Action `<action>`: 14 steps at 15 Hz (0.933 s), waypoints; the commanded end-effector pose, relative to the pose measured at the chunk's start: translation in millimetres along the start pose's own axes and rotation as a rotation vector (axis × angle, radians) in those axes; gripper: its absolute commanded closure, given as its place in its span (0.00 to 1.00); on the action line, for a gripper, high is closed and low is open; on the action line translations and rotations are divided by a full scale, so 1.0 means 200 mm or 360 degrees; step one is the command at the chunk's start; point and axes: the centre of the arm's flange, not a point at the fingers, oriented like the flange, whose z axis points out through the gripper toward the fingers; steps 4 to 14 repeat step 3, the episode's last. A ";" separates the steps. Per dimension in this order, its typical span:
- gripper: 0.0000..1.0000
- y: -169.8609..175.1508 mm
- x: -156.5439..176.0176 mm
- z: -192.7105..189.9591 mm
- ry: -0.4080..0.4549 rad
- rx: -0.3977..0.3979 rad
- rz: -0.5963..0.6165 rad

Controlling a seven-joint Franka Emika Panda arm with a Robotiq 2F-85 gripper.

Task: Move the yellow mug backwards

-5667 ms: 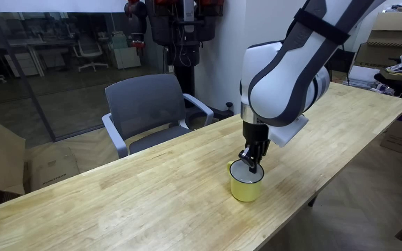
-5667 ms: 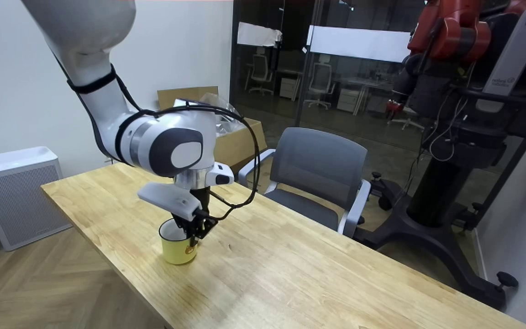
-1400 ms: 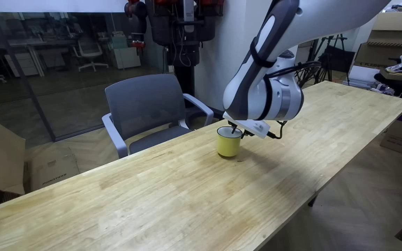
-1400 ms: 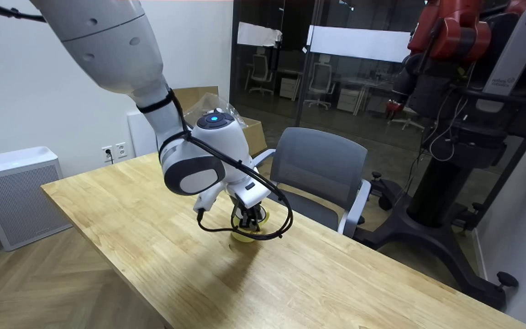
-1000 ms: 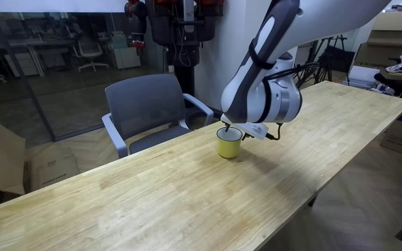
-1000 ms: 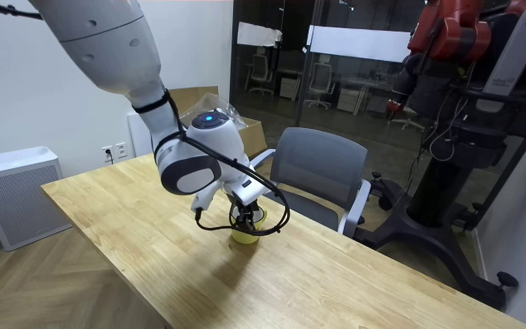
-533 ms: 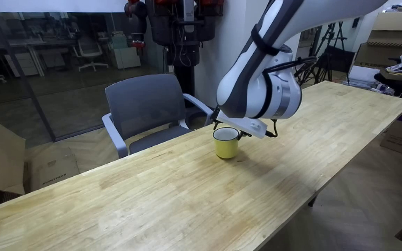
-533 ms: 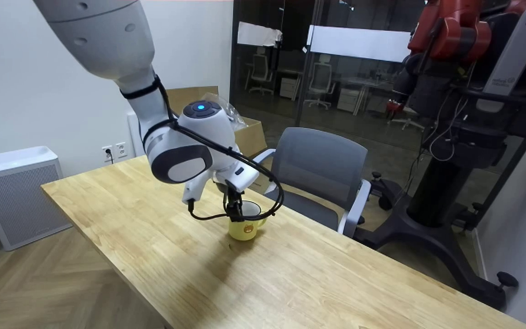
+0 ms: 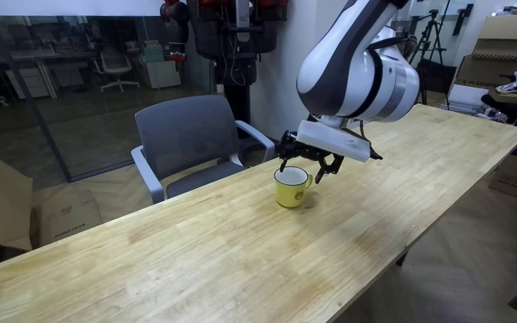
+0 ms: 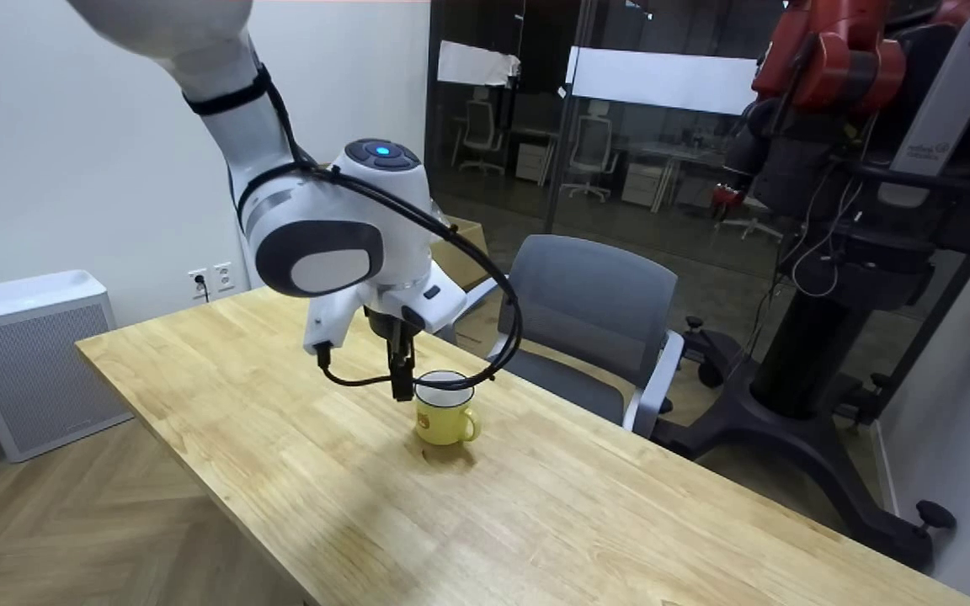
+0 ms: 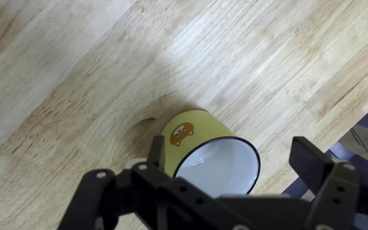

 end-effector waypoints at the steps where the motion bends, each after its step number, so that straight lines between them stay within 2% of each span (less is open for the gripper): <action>1: 0.00 0.01 -0.01 0.00 -0.0004 -0.0004 -0.0001; 14: 0.00 0.01 -0.01 0.01 -0.0007 -0.0008 -0.0001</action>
